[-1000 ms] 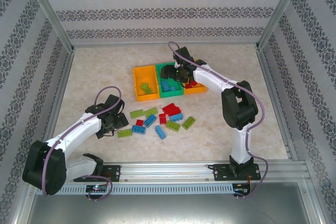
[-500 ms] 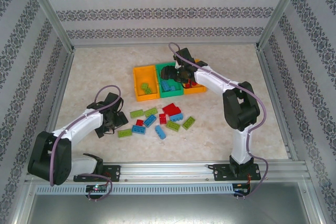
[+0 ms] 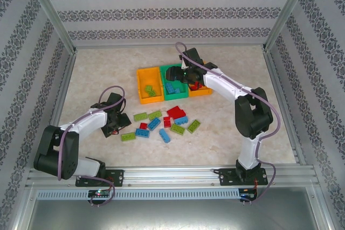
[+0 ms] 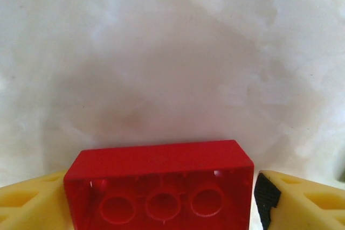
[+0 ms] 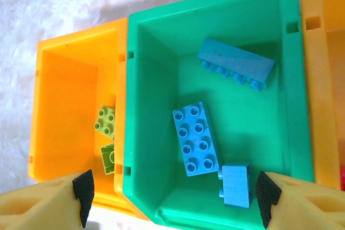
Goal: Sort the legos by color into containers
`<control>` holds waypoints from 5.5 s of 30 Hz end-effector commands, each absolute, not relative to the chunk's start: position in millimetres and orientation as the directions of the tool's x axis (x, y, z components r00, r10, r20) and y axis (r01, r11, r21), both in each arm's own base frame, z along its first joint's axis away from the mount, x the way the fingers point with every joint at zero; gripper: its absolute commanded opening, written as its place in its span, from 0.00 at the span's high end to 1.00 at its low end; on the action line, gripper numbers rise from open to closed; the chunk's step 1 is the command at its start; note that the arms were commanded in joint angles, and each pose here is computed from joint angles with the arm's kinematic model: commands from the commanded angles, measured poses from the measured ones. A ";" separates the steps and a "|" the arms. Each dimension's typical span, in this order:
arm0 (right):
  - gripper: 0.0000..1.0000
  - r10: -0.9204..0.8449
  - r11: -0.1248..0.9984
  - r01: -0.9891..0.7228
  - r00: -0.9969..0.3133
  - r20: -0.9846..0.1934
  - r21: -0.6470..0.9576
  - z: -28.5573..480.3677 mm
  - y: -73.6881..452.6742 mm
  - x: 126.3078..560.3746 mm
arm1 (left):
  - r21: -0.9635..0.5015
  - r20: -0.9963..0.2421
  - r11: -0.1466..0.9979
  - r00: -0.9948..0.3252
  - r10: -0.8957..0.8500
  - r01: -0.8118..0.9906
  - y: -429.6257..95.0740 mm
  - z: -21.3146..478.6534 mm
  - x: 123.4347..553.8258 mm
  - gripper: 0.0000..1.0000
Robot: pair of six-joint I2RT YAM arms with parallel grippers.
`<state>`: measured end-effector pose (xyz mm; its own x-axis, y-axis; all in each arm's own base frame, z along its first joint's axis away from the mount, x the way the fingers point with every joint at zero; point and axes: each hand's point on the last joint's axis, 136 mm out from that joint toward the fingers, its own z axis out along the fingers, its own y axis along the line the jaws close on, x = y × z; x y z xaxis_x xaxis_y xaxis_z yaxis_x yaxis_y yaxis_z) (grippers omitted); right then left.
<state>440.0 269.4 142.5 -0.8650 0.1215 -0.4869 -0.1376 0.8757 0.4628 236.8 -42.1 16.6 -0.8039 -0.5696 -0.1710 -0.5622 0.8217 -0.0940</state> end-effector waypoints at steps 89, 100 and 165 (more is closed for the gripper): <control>0.02 -0.542 0.782 -0.621 -0.720 -0.433 0.051 93.3 185.6 219.2 | -0.602 -0.525 0.762 -0.838 -0.152 0.238 -385.6 232.6 483.6 0.00; 0.02 -0.720 0.627 -0.775 -0.613 -0.326 0.075 67.5 193.9 201.7 | -0.660 -0.478 0.745 -0.819 -0.318 0.096 -298.4 226.2 492.6 0.00; 0.12 -0.828 0.560 -0.829 -0.560 -0.028 0.003 18.6 200.6 220.5 | -0.637 -0.431 0.767 -0.786 -0.443 -0.082 -186.5 189.2 441.3 0.01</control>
